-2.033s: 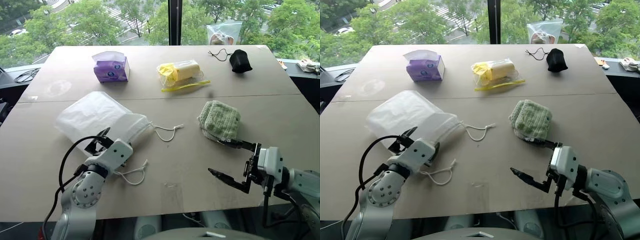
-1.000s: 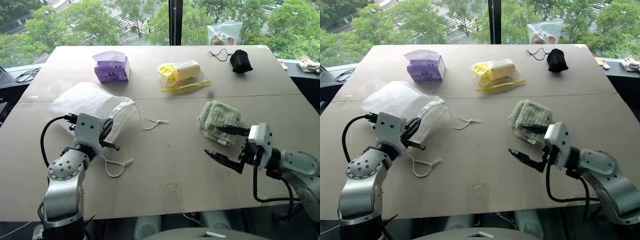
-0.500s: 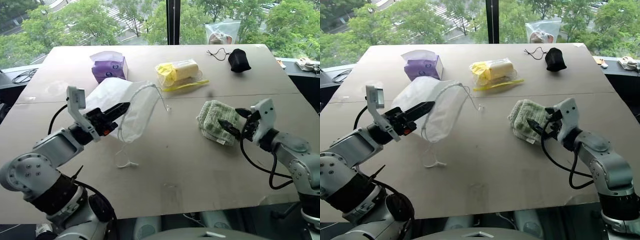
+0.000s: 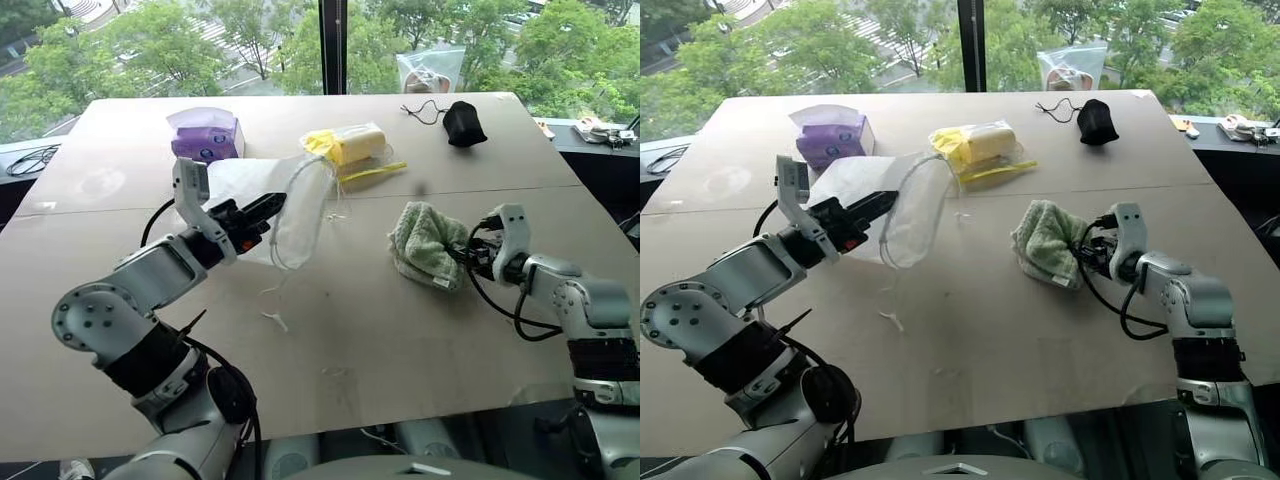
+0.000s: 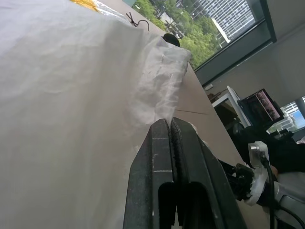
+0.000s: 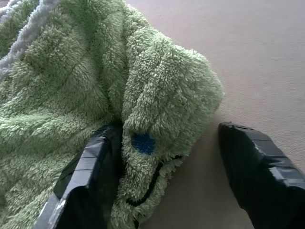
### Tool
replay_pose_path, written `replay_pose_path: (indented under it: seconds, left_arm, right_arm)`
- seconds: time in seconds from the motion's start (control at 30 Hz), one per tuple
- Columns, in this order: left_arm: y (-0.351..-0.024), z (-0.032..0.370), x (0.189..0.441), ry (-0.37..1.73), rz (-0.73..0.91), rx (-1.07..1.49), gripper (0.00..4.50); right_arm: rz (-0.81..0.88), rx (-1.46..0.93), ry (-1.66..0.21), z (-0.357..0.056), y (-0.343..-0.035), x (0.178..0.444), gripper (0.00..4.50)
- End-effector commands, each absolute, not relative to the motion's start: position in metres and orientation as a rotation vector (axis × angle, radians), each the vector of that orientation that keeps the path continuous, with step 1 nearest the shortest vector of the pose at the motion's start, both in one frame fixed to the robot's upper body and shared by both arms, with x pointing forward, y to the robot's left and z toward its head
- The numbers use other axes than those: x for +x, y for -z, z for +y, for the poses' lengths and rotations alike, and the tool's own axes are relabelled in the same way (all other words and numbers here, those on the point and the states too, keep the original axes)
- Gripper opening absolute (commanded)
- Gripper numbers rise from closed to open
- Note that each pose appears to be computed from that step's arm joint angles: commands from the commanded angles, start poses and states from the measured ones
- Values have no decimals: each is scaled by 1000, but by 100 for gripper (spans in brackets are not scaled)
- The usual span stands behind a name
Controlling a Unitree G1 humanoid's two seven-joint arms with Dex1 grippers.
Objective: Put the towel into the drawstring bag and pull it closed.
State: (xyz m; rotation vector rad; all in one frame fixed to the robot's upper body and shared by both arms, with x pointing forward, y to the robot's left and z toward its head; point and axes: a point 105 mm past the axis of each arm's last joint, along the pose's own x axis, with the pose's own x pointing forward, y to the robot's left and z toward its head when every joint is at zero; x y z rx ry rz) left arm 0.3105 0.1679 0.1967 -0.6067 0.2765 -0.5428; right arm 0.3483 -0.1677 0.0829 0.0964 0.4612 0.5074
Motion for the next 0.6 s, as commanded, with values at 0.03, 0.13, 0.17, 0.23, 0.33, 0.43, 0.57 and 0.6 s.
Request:
replay_pose_path:
  seconds: [0.03,0.13,0.17,0.23,0.33,0.43,0.57,0.6]
  left_arm:
    - [-188,164,310,532,302,-611,0]
    - [-180,166,311,505,319,-626,0]
    - [-179,166,311,500,323,-629,0]
    - [-177,167,313,495,327,-642,0]
    - [-178,165,317,506,328,-662,0]
    - [-175,160,319,521,353,-666,0]
    - [-173,146,316,581,379,-661,0]
    - [-173,144,315,589,383,-659,0]
  right_arm:
    - [495,220,-692,-122,-71,332,166]
    - [414,235,-721,-115,-83,336,76]
    - [372,244,-733,-114,-88,337,39]
    - [291,282,-770,-111,-103,336,5]
    - [202,338,-876,-105,-125,325,5]
    - [105,466,-1112,-89,-160,293,5]
    - [0,603,-1324,-69,-195,266,5]
    - [-7,618,-1347,-65,-198,264,5]
